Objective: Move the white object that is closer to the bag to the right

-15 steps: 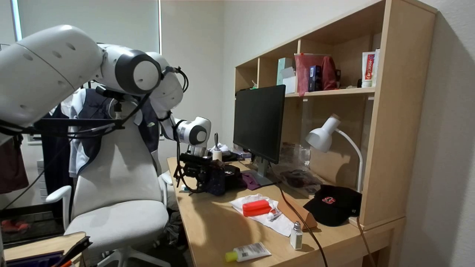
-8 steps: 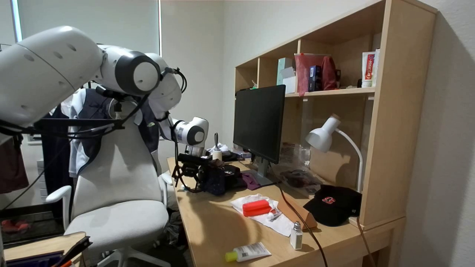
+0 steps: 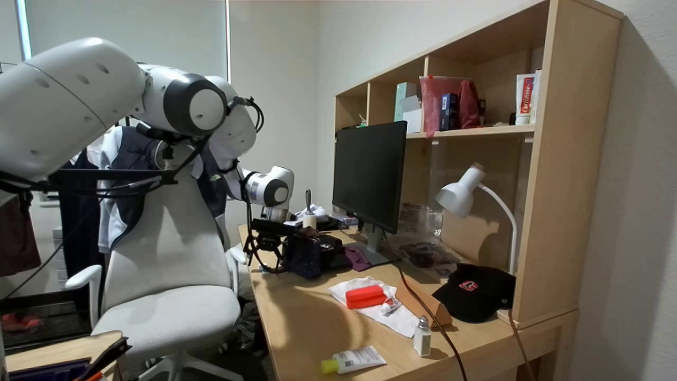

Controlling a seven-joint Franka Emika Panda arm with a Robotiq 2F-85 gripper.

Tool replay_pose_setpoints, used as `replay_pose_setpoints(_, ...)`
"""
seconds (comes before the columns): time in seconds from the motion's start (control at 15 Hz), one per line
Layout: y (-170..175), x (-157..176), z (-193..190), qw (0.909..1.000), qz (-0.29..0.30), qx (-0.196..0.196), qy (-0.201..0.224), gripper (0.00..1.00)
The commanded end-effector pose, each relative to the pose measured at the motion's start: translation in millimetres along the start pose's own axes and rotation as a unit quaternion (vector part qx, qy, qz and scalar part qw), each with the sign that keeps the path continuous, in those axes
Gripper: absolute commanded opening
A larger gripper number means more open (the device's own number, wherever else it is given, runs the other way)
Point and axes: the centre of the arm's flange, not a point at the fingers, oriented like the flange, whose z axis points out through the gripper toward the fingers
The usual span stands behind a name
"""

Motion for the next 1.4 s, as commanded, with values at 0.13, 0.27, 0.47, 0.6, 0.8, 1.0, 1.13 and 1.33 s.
replay_pose_setpoints(0.13,0.2,0.7,2.0,0.9999,0.002,-0.008,0.006,0.52)
replay_pose_setpoints(0.27,0.6,0.3,2.4,0.9999,0.002,-0.008,0.006,0.39)
replay_pose_setpoints(0.47,0.9,0.0,1.6,1.0000,0.003,-0.007,0.006,0.20)
replay_pose_setpoints(0.6,1.7,-2.1,-2.2,0.9999,0.008,-0.010,0.008,0.14)
replay_pose_setpoints(0.8,3.8,-9.3,-13.3,0.9994,0.023,-0.021,0.018,0.15)
replay_pose_setpoints(1.0,9.7,-17.9,-27.9,0.9978,0.042,-0.038,0.034,0.15)
replay_pose_setpoints(1.13,16.1,-23.8,-35.6,0.9963,0.056,-0.049,0.042,0.15)
replay_pose_setpoints(1.33,24.9,-30.6,-44.4,0.9946,0.072,-0.056,0.050,0.15)
